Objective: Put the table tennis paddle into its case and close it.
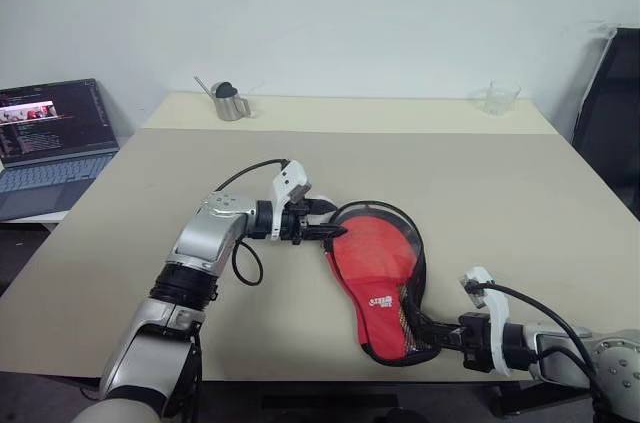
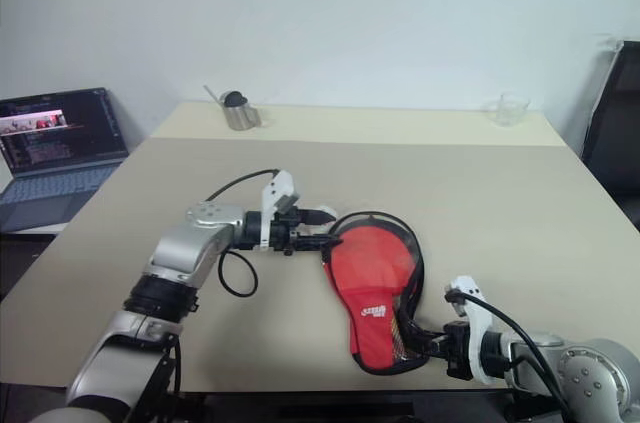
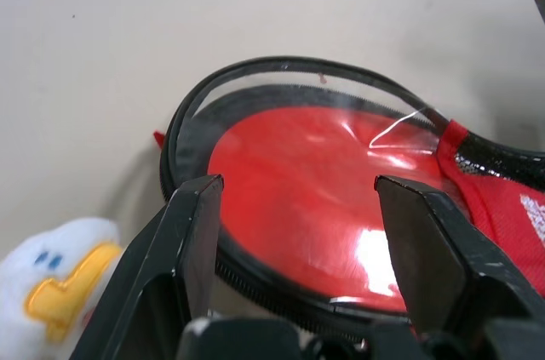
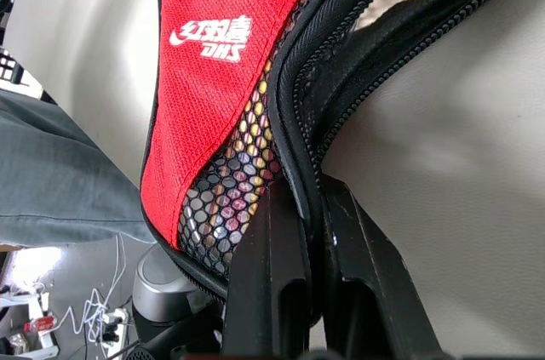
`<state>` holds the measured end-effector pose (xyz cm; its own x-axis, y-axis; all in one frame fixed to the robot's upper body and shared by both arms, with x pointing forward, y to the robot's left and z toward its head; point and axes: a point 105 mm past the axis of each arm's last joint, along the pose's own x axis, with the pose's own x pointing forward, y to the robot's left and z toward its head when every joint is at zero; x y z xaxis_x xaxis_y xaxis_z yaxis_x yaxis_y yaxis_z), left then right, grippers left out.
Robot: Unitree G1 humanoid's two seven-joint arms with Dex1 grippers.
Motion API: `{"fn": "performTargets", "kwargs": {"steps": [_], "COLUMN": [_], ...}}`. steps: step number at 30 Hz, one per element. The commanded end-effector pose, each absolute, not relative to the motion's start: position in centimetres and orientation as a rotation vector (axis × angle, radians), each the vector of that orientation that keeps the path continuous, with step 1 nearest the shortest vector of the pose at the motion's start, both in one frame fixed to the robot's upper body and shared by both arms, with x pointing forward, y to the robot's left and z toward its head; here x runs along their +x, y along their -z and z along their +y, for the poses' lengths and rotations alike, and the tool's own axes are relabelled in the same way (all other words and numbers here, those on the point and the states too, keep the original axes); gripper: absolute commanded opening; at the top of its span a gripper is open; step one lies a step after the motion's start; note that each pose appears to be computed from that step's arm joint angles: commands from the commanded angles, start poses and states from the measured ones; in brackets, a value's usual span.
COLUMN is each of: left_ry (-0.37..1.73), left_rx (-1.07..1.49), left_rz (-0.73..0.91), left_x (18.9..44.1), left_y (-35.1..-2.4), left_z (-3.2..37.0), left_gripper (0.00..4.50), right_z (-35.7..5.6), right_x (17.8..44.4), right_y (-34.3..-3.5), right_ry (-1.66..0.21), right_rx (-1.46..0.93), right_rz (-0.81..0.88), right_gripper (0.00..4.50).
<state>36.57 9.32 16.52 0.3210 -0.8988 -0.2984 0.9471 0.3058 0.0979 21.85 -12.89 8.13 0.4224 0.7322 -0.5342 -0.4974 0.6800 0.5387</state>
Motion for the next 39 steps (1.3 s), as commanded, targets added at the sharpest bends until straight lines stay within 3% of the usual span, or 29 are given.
{"fn": "performTargets", "kwargs": {"steps": [1,9,13,22,32,39], "left_ry": [1.258,1.257,1.248,1.235,1.229,1.225], "left_rx": [0.311,0.313,0.317,0.319,0.327,0.335], "left_rz": [0.151,0.154,0.154,0.156,0.159,0.161], "left_x": [36.5,36.4,36.5,36.4,36.5,36.6], "left_y": [-17.8,-17.7,-17.7,-17.6,-17.6,-17.5], "left_z": [8.7,8.8,9.0,9.4,9.4,9.4], "left_gripper": [3.11,3.11,3.11,3.11,3.11,3.11], "right_z": [-12.1,-12.1,-12.1,-12.3,-15.9,-15.7], "right_x": [20.4,21.0,21.3,21.4,23.1,21.6], "right_y": [-7.7,-7.6,-7.8,-7.9,-10.2,-12.7], "right_ry": [-0.840,-0.816,-0.828,-0.839,-0.813,-1.017], "right_rx": [0.320,0.330,0.312,0.284,0.093,-0.073], "right_rz": [0.884,0.882,0.883,0.898,0.767,0.648], "right_gripper": [0.02,0.02,0.99,3.91,3.91,3.91]}}
